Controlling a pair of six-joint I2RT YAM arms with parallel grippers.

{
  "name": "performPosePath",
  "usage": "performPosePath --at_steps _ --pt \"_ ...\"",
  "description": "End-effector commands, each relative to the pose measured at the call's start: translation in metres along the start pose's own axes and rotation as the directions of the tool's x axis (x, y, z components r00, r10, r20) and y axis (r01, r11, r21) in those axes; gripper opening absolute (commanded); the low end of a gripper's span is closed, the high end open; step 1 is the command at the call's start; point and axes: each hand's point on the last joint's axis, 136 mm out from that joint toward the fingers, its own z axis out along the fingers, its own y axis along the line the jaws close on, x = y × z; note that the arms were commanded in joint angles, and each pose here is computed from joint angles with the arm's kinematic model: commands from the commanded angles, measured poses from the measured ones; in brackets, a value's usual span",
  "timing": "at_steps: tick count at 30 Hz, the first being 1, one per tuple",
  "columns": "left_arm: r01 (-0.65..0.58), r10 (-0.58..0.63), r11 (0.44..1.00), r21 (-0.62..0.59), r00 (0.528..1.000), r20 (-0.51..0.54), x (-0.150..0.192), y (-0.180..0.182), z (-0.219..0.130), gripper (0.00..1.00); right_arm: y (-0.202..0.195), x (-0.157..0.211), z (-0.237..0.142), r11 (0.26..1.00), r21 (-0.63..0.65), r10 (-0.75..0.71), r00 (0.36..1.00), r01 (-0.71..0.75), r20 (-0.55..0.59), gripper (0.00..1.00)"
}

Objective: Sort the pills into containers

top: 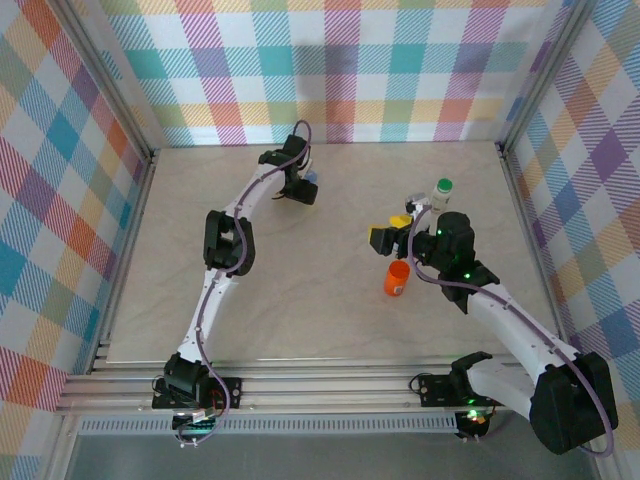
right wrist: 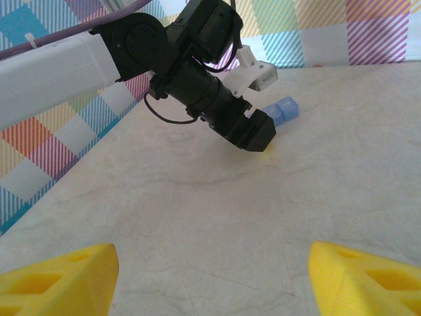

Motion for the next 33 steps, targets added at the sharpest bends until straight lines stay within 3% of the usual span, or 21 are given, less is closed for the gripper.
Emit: performPosePath --at_steps 1,2,5,9,20,27,33 --pt "-0.037 0.037 0.999 0.001 0.999 -0.019 0.004 0.005 0.001 0.82 0.009 -0.012 -0.003 0.999 -0.032 -0.013 0.999 0.014 0.044 0.75" --pt "-0.044 0.044 0.999 -0.006 0.999 -0.017 0.003 0.007 0.001 0.82 0.009 -0.012 -0.004 0.999 -0.032 -0.011 0.999 0.013 0.044 0.76" --pt "-0.045 0.045 0.999 -0.02 0.999 -0.014 0.002 0.011 0.001 0.68 0.008 -0.01 -0.002 1.0 -0.03 -0.008 0.999 0.009 0.04 0.76" --pt "-0.042 0.042 0.999 -0.033 0.999 -0.021 0.004 0.013 0.002 0.63 0.007 -0.01 -0.002 1.0 -0.029 -0.005 0.999 0.006 0.041 0.76" --pt "-0.032 0.031 0.998 -0.045 0.999 -0.016 0.007 0.005 -0.011 0.28 0.005 -0.008 -0.002 1.0 -0.019 -0.001 0.999 0.002 0.033 0.76" --pt "0.176 -0.166 0.982 -0.065 0.977 0.136 0.004 0.009 -0.083 0.26 -0.005 -0.003 0.002 0.999 0.03 0.015 1.0 -0.015 0.012 0.76" --pt "0.378 -0.355 0.924 -0.062 0.905 0.235 0.058 -0.003 -0.155 0.27 -0.015 0.003 0.004 0.996 0.078 0.03 1.0 -0.029 -0.003 0.76"
